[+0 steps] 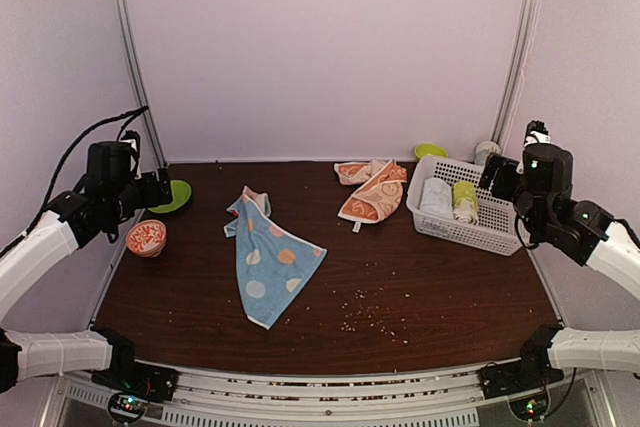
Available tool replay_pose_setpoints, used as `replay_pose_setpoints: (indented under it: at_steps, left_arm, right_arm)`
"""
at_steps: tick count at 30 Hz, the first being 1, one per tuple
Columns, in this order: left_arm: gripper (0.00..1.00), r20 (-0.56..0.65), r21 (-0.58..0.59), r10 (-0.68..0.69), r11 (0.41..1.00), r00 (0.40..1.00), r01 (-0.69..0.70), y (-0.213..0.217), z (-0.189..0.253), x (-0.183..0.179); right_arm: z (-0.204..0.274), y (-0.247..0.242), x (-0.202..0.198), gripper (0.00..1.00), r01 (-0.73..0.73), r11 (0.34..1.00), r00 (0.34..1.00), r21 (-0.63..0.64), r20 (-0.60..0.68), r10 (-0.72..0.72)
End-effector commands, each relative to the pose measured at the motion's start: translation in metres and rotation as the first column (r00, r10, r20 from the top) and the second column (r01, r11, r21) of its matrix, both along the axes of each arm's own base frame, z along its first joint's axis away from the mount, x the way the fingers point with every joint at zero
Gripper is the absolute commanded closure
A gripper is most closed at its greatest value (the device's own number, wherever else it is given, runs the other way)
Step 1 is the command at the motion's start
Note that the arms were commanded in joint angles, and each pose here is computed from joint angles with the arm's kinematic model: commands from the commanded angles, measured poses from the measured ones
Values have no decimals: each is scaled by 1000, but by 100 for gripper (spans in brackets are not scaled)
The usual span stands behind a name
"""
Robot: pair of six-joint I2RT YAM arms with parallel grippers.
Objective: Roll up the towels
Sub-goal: Pick up the towel from the center of the board.
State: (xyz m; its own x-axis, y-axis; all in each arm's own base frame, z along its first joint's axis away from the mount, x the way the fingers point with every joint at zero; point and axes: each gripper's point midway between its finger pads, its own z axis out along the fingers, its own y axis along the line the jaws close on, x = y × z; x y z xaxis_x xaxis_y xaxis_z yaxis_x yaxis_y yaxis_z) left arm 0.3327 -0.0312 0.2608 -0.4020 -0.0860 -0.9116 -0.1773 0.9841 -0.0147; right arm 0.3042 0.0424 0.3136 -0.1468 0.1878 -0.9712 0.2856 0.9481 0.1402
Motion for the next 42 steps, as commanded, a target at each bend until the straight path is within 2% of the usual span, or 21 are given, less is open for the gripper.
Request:
replay_pose_setpoints:
  at_steps: [1, 4, 7, 10, 14, 17, 20, 27, 37, 42]
  left_arm:
    - [2, 13, 23, -46, 999, 999, 46, -5, 8, 1]
    - [2, 9, 30, -78, 997, 997, 78, -9, 7, -1]
    - [2, -2, -4, -106, 994, 994, 106, -14, 8, -5]
    - [2, -11, -73, -127, 989, 992, 126, -21, 6, -11]
    - [2, -55, -135, -83, 988, 995, 75, -16, -2, -21]
    - [2, -112, -84, -25, 996, 993, 16, -3, -5, -27]
    - [2, -140, -24, -18, 1000, 990, 15, 2, -3, -30]
    - [2, -156, -4, -33, 999, 987, 32, 5, -20, -40]
    - [3, -178, -48, -72, 997, 981, 64, -5, -35, -40]
    - [3, -168, -46, -70, 997, 983, 64, -3, -33, -43]
  right_arm:
    - [15, 20, -1, 0, -152, 988, 988, -12, 15, 152]
    - [18, 29, -3, 0, -194, 981, 981, 8, 18, 194]
    - [5, 55, -1, 0, -255, 967, 966, 29, -39, 256]
    - [-23, 105, -3, 0, -362, 930, 923, 69, -112, 368]
    - [-72, 180, -10, 2, -481, 848, 832, 222, -189, 521]
    - [-116, 225, -16, 6, -498, 804, 761, 324, -281, 585]
    - [-152, 258, -22, 13, -500, 786, 703, 364, -358, 614]
    - [-196, 308, -28, 25, -497, 754, 624, 429, -427, 655]
    - [-223, 362, 16, 40, -472, 783, 610, 404, -492, 622]
    - [-249, 369, 29, 50, -428, 816, 591, 390, -563, 578]
